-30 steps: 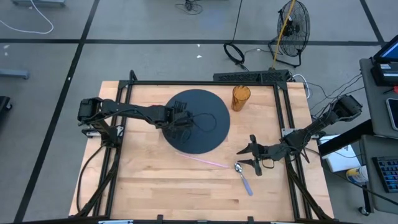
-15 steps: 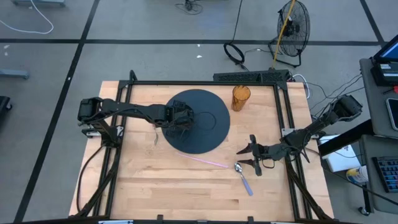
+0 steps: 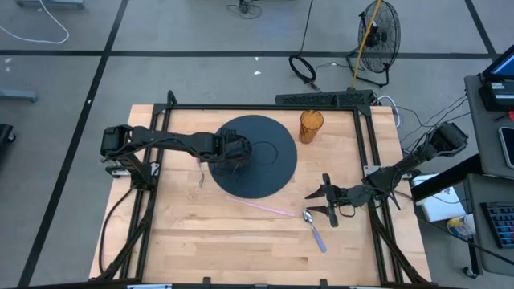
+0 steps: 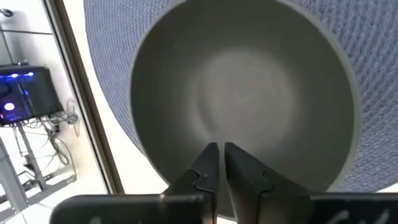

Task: Pick & Place Utensil
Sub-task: Put the pink fork into the black bowl

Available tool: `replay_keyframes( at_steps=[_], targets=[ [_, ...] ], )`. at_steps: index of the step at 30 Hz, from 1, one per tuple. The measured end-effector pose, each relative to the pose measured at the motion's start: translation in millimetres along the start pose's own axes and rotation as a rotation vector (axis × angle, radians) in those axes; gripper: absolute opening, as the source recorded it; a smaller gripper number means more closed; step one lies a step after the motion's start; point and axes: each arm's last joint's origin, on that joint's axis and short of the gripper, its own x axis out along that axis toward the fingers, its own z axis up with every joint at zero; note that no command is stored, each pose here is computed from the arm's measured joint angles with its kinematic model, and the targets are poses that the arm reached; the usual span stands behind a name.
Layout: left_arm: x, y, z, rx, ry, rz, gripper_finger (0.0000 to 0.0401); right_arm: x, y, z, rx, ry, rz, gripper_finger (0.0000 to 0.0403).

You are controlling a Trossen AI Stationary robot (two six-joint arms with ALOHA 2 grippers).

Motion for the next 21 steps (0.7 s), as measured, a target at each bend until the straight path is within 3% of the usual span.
replay_keyframes(
  at_steps=[5,8,13,16,21],
  targets=[
    [-9.8,2.9,-1.0,-0.040,-0.042,0.015,0.0041,0.0,0.3,1.1,-0.004,-0.009,0.003,0.0164],
    [-30.7,8.6,-9.5,-0.087,-0.099,0.014,0.0042,-0.3,0.5,2.4,-0.003,-0.019,0.005,0.0164],
    [-72.6,17.7,-43.7,-0.208,-0.144,0.038,0.0042,-1.6,1.3,4.4,0.001,-0.026,0.034,0.0164],
    [-84.7,19.8,-73.0,-0.357,-0.117,0.030,0.0042,-2.1,1.4,5.4,-0.007,-0.034,0.036,0.0164],
    [-79.8,22.6,-114.1,-0.740,-0.060,0.022,0.0042,-2.6,1.8,9.2,-0.055,-0.069,0.040,0.0164]
  ],
)
